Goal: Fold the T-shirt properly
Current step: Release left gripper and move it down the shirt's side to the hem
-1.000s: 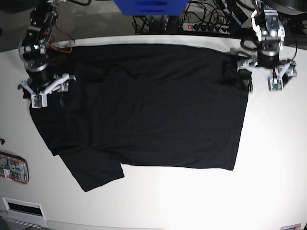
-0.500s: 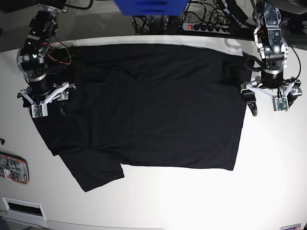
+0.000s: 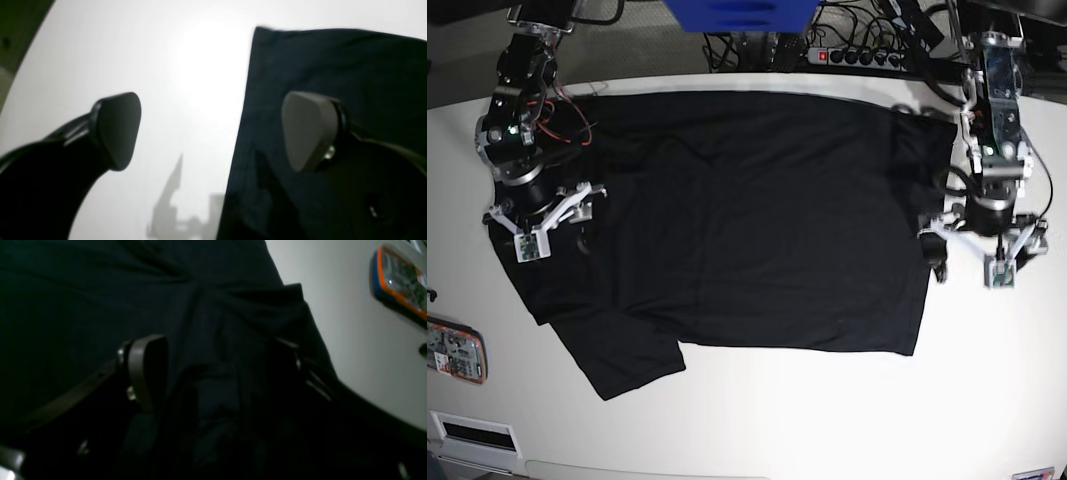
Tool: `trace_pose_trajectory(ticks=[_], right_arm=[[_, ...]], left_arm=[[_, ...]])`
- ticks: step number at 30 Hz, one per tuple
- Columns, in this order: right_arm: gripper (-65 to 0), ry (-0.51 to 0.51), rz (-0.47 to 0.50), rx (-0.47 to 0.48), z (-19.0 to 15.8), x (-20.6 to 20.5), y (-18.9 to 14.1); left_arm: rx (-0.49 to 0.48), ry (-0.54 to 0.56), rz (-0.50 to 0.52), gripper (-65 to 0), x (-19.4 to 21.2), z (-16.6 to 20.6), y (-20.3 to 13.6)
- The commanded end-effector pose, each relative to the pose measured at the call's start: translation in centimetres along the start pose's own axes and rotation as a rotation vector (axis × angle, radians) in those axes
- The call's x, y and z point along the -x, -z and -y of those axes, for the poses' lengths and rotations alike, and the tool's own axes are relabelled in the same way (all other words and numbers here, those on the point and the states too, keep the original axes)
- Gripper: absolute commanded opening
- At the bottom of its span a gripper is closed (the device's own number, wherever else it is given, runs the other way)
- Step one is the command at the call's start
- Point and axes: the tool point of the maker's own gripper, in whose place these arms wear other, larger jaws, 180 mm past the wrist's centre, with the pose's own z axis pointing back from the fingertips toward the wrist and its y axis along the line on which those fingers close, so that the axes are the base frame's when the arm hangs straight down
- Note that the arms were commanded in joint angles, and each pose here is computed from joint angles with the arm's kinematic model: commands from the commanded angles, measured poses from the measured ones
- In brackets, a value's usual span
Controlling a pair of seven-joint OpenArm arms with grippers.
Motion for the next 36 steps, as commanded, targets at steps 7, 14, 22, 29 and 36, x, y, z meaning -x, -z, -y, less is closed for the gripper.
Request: trace_pose_trajectory(ticks=[7,14,22,29,36], right_arm=[[-21.9,-0.024,0.1,-0.019,-0.5,-3.6,0.6],[-21.9,-0.026,0.099,-0.028,-0.8,-3.5,0.7],[-21.9,-0.025,0.101,-0.027,-0.8,-3.6,0.8],[-21.9,-0.034,0.099,-0.01,0.0,-5.4,1.5],[-21.9,-0.035,0.073,-0.009,0.0,-5.0,1.5]], left_arm=[[0.057,0.039,0.043,0.0,-7.6,-0.1,2.5],[0.153,-0.023,-0.021,0.0,-9.5,0.1,6.1],[0.201,-0.173,-0.061,-12.0,-8.6,-0.3,10.3],[0.177,-0.321,-0.107,-21.9,-7.5,-2.1,15.7],[0.27,-0.227,-0.181,-21.9,-6.0,1.1,19.0]])
